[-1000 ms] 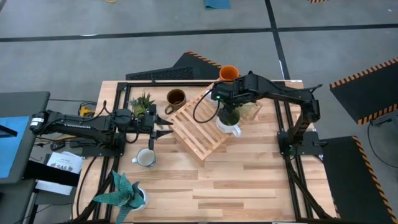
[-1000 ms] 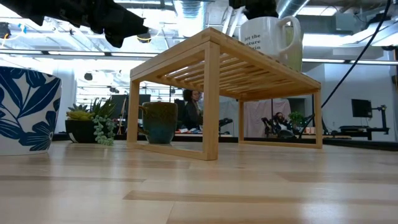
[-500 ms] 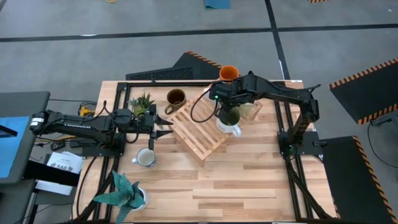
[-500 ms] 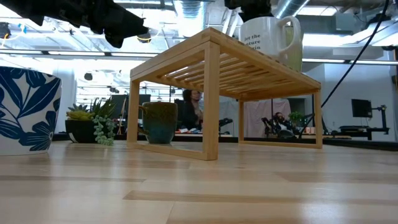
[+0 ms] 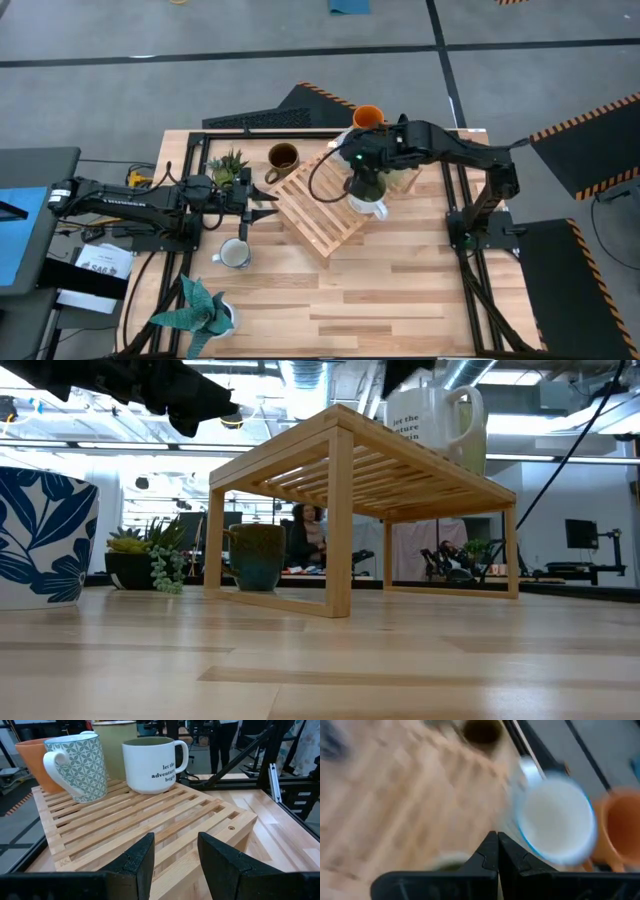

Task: Place coffee mugs
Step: Adjust the mugs on the shelf

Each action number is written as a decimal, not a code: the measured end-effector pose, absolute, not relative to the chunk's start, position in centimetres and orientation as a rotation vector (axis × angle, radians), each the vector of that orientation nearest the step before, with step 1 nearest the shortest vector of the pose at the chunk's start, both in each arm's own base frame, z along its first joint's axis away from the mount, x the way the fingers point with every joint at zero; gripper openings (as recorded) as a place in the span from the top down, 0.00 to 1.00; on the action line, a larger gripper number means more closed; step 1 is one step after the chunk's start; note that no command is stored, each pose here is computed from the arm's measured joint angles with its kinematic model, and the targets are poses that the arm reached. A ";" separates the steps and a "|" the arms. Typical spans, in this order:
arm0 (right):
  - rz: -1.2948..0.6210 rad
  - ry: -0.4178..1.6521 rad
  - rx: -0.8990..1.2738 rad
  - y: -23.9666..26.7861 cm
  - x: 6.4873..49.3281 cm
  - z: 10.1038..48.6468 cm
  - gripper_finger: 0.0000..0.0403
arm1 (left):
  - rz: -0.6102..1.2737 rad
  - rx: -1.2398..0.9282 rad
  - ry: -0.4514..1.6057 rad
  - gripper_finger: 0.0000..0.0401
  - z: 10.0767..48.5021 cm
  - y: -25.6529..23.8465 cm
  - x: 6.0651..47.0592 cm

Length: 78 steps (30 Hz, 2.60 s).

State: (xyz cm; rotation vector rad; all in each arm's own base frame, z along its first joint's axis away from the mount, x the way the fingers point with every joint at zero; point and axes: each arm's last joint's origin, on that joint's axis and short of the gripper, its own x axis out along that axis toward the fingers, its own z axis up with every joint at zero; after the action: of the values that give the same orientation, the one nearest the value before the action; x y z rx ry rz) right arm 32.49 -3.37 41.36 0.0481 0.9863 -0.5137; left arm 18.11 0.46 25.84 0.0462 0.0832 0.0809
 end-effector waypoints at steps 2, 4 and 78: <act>-0.431 0.942 0.043 -2.2 33.0 41.7 0.95 | 0.081 0.046 0.083 0.66 25.8 0.5 18.1; -0.336 0.951 0.035 -0.9 33.3 41.5 0.95 | 0.081 0.046 0.083 0.66 25.8 0.5 18.1; -0.474 1.335 -0.190 2.3 35.6 34.9 0.95 | 0.108 0.044 0.087 0.66 25.8 0.5 18.1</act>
State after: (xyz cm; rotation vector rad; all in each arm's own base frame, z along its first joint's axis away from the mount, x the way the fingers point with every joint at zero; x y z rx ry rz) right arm 35.65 2.31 34.90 -0.1897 1.3349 -0.4741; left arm 18.09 0.54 25.81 0.0439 0.0867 0.1077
